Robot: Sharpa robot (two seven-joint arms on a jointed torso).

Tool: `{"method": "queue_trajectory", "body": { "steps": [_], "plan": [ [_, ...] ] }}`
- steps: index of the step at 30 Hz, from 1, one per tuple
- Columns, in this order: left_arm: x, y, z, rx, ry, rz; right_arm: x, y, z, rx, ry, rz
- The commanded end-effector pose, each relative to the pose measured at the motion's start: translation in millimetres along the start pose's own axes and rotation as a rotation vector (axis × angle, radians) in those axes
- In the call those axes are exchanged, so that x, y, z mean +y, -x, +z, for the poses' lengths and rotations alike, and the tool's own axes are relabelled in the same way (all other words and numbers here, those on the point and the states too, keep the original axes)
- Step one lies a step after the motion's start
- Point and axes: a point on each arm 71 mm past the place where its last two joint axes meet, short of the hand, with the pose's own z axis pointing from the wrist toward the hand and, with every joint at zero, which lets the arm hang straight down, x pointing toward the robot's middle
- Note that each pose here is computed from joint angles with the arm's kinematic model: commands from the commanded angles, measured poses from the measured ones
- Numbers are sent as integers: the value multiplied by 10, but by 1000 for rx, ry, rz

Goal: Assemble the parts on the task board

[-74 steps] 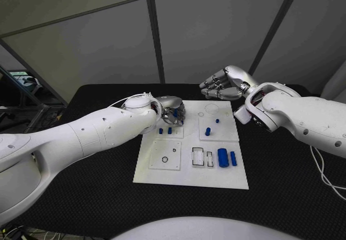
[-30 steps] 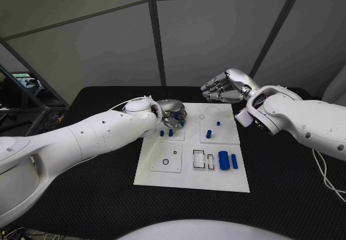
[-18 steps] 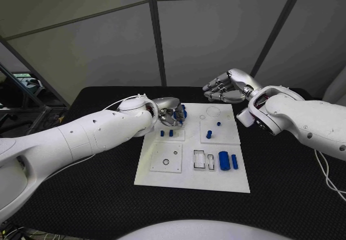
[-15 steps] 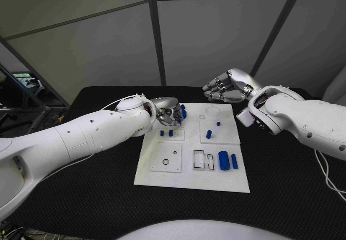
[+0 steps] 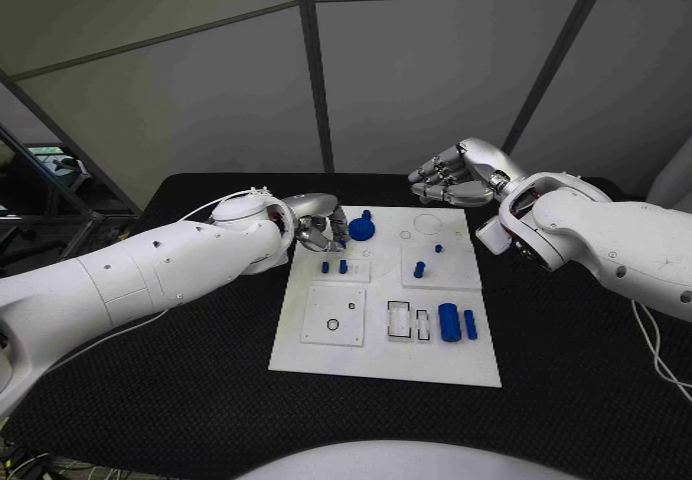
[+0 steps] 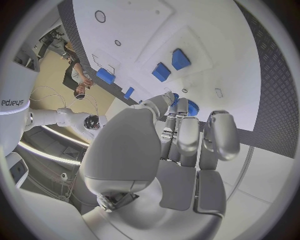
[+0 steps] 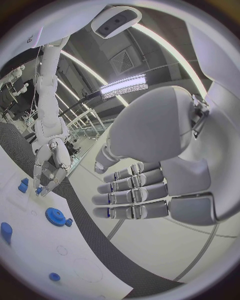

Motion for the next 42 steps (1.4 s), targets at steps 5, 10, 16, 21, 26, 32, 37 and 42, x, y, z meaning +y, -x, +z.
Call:
{"method": "queue_trajectory", "body": {
  "steps": [5,10,16,21,26,32,37,42],
  "plan": [
    [40,44,-24,-18,17,-5,8,6,5,-1,6,-1],
    [76,63,-29,-26,30,-6,9,4,7,0,6,0],
    [116,58,-25,-7,47,-6,12,-2,12,1,6,0],
    [117,41,-5,13,54,-7,16,-9,17,3,7,1],
    [116,29,15,24,57,-8,21,-14,20,4,8,2],
    [109,15,38,30,58,-9,23,-17,21,5,9,2],
    [102,-4,52,38,58,-11,27,-21,23,7,10,2],
    [90,-30,67,46,56,-13,30,-26,25,8,11,3]
  ]
}}
